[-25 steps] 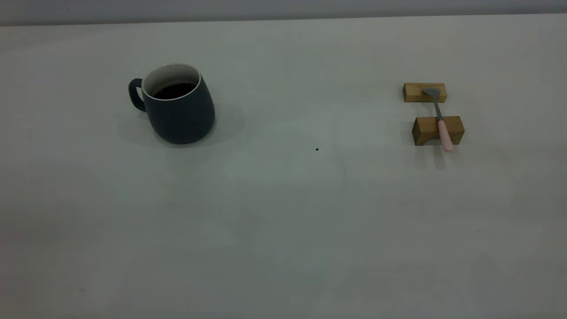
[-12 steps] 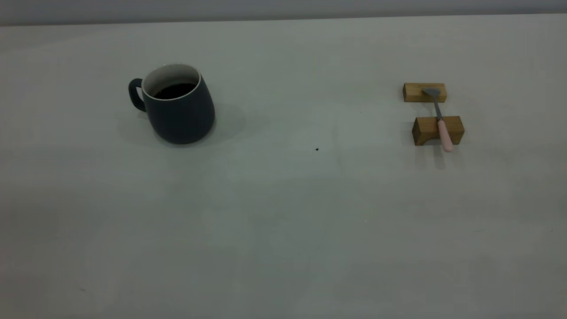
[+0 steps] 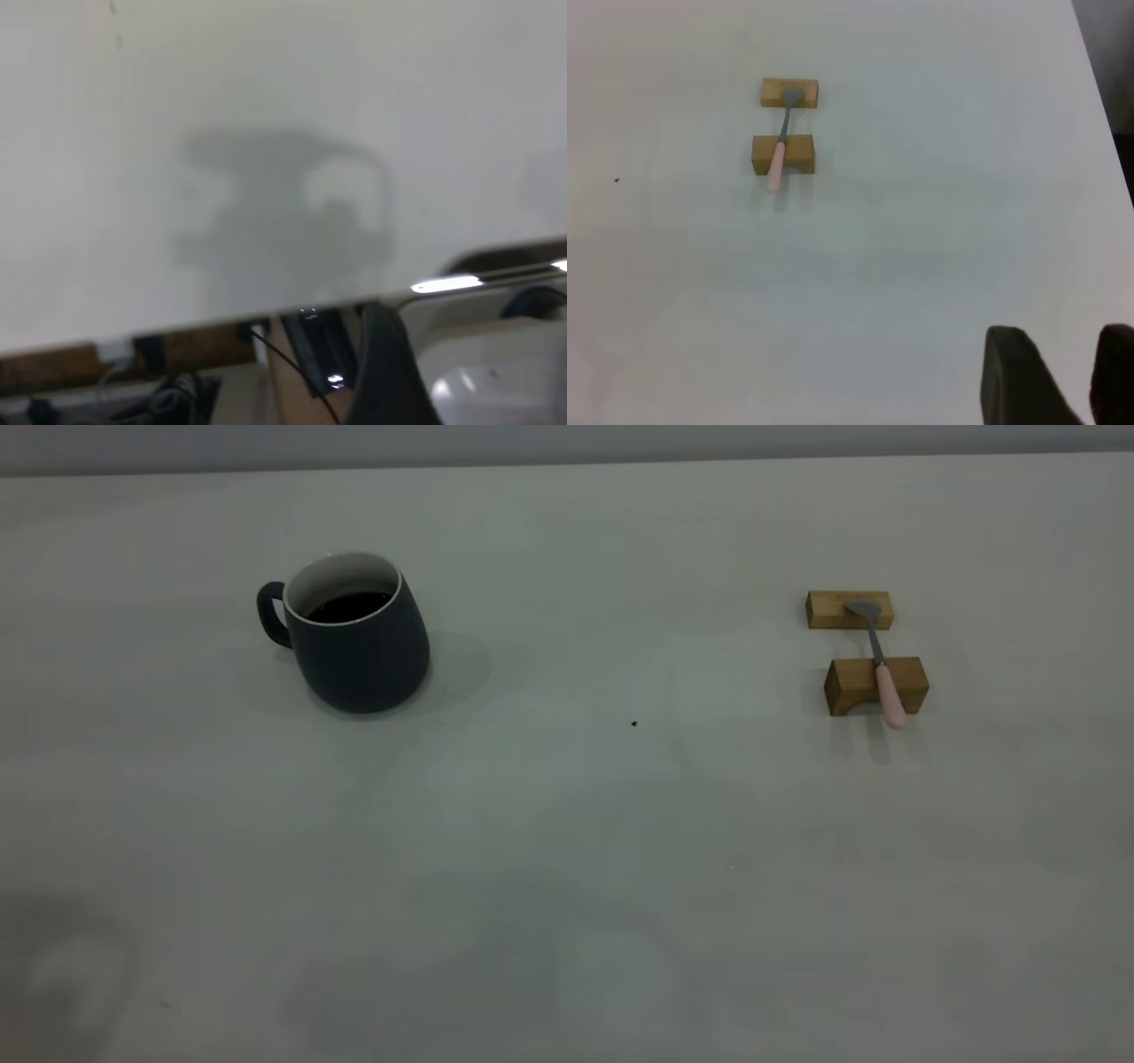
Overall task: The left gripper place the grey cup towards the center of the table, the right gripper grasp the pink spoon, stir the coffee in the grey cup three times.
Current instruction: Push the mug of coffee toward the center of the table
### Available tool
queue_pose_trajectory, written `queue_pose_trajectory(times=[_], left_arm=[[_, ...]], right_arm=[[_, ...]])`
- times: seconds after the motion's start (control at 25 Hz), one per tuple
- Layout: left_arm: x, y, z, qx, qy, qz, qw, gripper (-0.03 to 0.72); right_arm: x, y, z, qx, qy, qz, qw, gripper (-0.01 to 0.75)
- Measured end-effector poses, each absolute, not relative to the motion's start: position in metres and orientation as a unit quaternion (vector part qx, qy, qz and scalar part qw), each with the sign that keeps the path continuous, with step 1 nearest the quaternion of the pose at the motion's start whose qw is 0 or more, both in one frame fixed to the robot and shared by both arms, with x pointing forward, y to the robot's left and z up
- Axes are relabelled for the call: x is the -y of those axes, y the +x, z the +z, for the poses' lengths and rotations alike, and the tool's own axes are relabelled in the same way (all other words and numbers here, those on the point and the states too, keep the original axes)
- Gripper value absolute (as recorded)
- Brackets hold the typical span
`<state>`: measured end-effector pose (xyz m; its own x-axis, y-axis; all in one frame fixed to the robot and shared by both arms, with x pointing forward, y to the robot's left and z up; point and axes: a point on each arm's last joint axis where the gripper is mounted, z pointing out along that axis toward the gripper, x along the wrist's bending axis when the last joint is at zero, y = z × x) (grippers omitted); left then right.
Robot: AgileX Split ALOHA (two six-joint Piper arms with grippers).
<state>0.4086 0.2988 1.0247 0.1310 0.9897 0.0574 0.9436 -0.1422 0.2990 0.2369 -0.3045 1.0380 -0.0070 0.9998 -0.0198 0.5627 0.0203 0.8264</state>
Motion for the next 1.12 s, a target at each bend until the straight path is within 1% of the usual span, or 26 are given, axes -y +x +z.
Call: queue_pose_trajectory(times=[0.2, 0.36, 0.56, 0.68, 0.84, 1.0, 1.12], left_arm=[[-0.300, 0.490, 1.002, -0.602, 0.786, 0.127, 0.062, 0.568], [-0.299, 0.543, 0.979, -0.533, 0.839, 0.104, 0.032, 0.568], [-0.296, 0.593, 0.946, -0.367, 0.926, 0.087, 0.011, 0.568], [-0.291, 0.618, 0.921, -0.265, 0.962, 0.068, 0.021, 0.568], [-0.282, 0.651, 0.890, -0.160, 0.984, 0.057, 0.056, 0.568], [-0.274, 0.675, 0.869, -0.091, 0.990, 0.058, 0.090, 0.553], [-0.272, 0.689, 0.859, -0.066, 0.991, 0.064, 0.096, 0.534]], right_arm=[[0.305, 0.237, 1.038, -0.630, 0.620, 0.326, 0.336, 0.242], [0.305, 0.237, 1.038, -0.630, 0.620, 0.326, 0.336, 0.242], [0.305, 0.237, 1.038, -0.630, 0.620, 0.326, 0.336, 0.242], [0.305, 0.237, 1.038, -0.630, 0.620, 0.326, 0.336, 0.242], [0.305, 0.237, 1.038, -0.630, 0.620, 0.326, 0.336, 0.242], [0.305, 0.237, 1.038, -0.630, 0.620, 0.326, 0.336, 0.242], [0.305, 0.237, 1.038, -0.630, 0.620, 0.326, 0.336, 0.242]])
